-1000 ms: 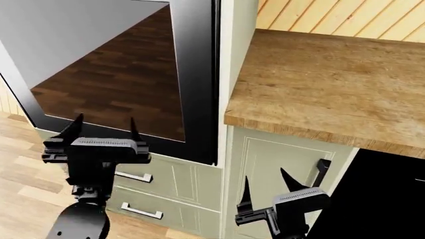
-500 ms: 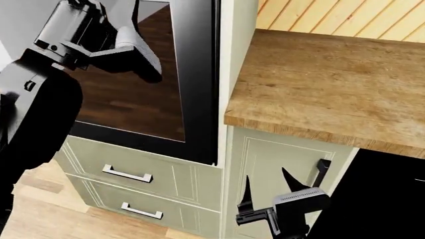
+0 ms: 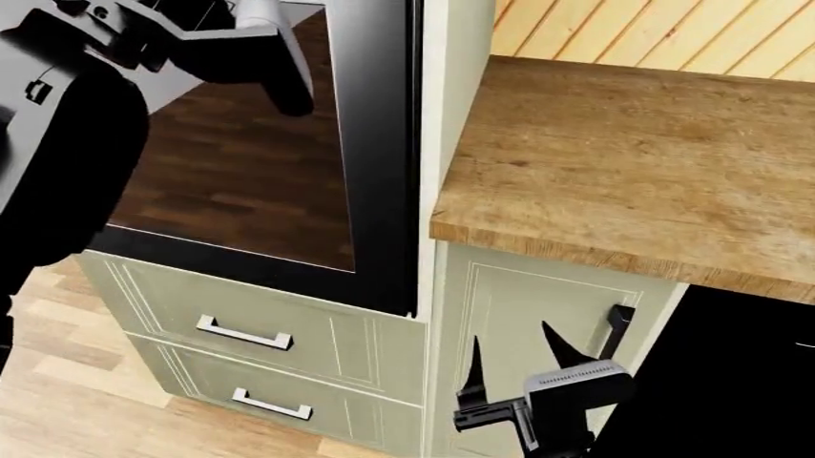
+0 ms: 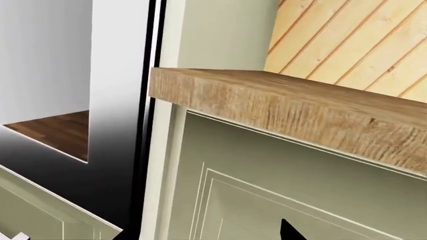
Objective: Open the oven door
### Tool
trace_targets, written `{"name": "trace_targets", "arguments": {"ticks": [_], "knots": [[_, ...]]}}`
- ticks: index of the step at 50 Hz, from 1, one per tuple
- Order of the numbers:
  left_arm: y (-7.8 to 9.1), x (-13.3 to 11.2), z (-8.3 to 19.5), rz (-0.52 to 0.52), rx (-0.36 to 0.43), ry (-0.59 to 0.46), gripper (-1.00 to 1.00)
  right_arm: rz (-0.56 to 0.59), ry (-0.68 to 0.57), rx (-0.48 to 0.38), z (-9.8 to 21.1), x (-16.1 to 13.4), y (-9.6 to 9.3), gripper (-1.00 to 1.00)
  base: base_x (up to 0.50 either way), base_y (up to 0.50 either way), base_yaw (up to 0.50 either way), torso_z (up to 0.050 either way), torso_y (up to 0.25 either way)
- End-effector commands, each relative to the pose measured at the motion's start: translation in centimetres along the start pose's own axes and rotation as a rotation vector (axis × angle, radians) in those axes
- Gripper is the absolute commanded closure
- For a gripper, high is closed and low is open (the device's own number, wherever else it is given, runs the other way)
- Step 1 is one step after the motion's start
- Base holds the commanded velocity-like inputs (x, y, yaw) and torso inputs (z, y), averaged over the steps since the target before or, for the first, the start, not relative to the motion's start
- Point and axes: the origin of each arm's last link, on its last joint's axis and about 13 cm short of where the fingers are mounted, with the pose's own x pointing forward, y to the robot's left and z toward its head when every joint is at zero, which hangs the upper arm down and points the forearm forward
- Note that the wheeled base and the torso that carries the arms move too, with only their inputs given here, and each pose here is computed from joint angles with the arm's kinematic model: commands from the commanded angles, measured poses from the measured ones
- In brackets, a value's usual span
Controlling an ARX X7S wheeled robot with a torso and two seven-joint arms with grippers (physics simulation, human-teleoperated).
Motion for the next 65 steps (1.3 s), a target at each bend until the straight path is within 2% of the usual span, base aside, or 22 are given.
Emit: {"name": "trace_targets", "arguments": {"ticks": [1,15,33,39,65], "knots": [[1.3,-0.2,1.8,-0.013,-0.022,-0.058,-1.0,0.001,0.004,0.004,0.0,-0.1,0.0,-1.0,0.0,0.0,0.0,0.0,0.0],[1.2,-0.6,3.6,-0.033,-0.052,-0.112,-1.0,0.004,0.006,0.006,0.1,-0.1,0.1,-1.0,0.0,0.0,0.0,0.0,0.0],[-3.5,-0.4,3.5,-0.131,-0.14,-0.054,-1.0,0.003,0.005,0.005,-0.1,0.0,0.0,-1.0,0.0,0.0,0.0,0.0,0.0],[-4.7,0.0,3.2,-0.149,-0.145,-0.028,-1.0,0.005,0.005,0.005,-0.1,0.0,0.0,-1.0,0.0,0.0,0.0,0.0,0.0],[-6.1,0.3,2.2,-0.19,-0.133,0.024,-1.0,0.006,0.006,0.005,0.0,0.0,-0.1,-1.0,0.0,0.0,0.0,0.0,0.0]]}}
